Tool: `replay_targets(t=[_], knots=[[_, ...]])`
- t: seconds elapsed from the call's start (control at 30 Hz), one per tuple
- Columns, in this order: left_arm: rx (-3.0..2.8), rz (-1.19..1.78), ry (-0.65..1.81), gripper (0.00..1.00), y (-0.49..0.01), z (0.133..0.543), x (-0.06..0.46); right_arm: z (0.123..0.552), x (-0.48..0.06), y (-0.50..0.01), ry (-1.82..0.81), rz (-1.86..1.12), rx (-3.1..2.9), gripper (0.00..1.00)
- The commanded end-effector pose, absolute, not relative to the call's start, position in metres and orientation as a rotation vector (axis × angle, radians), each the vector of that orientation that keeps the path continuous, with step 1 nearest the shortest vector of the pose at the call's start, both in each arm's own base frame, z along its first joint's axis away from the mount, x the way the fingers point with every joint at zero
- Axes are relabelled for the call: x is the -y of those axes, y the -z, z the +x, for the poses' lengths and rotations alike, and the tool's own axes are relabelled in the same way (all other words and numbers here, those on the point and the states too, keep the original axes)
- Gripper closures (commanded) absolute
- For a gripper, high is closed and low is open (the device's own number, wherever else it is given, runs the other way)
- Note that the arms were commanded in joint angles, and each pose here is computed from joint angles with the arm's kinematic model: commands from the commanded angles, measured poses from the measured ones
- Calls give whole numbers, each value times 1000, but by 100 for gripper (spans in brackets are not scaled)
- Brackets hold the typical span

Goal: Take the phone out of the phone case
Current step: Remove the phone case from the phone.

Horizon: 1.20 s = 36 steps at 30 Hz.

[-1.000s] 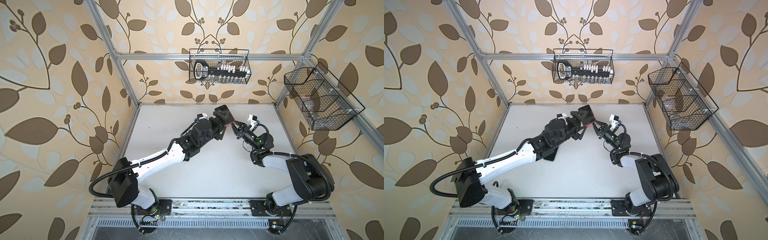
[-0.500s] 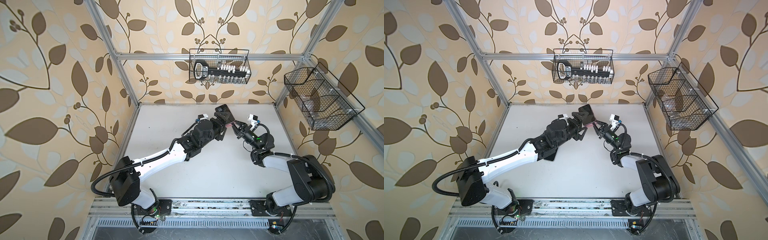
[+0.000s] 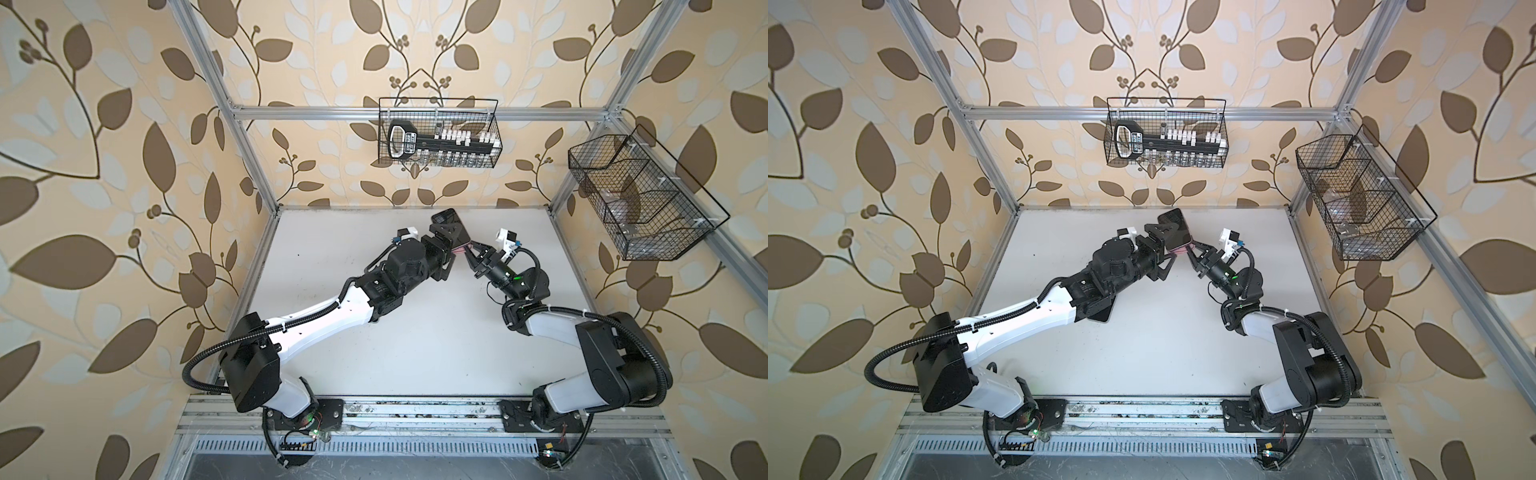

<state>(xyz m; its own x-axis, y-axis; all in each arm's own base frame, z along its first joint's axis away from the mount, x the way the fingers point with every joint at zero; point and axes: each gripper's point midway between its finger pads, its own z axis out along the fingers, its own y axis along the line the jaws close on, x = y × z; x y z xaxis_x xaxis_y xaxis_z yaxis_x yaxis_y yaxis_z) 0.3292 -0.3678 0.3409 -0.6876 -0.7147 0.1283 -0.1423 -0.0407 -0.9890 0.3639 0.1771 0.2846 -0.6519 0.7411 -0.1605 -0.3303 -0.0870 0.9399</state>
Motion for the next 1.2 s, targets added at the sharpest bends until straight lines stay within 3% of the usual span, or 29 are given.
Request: replay_targets(t=[0.0, 0.57, 1.17], knots=[[-1711, -875, 1845, 4, -372, 336, 364, 348, -177, -317, -1873, 366, -1328, 100], [-1701, -888, 1771, 6, -363, 345, 353, 342, -179, -319, -1883, 361, -1322, 100], [-1724, -914, 1672, 16, -345, 360, 346, 337, -180, -320, -1883, 351, -1319, 100]])
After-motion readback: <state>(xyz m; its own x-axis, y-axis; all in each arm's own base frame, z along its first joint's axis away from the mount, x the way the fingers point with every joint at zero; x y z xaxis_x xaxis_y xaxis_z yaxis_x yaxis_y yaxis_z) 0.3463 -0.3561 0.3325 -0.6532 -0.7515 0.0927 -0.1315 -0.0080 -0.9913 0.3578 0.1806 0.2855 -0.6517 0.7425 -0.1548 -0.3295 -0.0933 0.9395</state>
